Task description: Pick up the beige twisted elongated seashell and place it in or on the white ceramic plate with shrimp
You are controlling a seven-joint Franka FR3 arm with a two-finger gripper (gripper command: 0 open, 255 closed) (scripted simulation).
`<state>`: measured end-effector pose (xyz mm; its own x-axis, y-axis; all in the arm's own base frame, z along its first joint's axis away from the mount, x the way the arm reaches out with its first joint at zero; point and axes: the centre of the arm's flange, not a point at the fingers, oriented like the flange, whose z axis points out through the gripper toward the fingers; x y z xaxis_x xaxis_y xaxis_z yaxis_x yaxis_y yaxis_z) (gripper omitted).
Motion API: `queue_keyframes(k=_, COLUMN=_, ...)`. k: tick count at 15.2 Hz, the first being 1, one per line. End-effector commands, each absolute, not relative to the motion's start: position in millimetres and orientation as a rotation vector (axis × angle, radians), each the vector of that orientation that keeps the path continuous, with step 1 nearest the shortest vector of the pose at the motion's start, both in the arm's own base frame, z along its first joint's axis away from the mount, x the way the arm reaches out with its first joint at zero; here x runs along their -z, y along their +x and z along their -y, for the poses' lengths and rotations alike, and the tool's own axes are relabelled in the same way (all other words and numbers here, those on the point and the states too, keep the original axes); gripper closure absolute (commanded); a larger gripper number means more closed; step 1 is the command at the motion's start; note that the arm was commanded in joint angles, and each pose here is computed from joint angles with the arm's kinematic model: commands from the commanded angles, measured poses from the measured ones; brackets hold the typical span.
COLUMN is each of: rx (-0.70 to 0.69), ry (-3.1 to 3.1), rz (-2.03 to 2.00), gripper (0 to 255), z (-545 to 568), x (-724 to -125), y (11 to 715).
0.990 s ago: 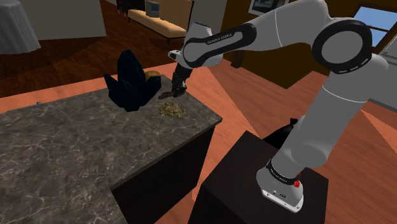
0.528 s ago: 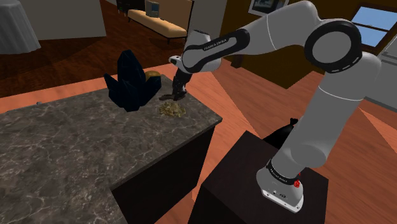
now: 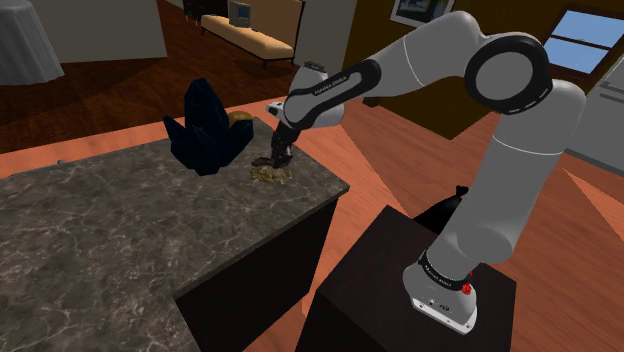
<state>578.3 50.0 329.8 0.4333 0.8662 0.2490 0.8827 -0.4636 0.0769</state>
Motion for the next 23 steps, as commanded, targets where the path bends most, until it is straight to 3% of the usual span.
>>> queue_keyframes(k=1, rx=0.393, ry=-2.604, rz=1.591, gripper=255, z=-51.6, x=-324.0, y=579.5)
queue_keyframes(k=8, rx=0.393, ry=-2.604, rz=1.591, gripper=255, z=-51.6, x=-324.0, y=579.5)
queue_keyframes(k=9, rx=0.393, ry=-2.604, rz=1.591, gripper=0, z=-51.6, x=-324.0, y=579.5)
queue_keyframes(k=23, rx=0.393, ry=-2.604, rz=1.591, gripper=0, z=-42.3, x=-372.3, y=570.4)
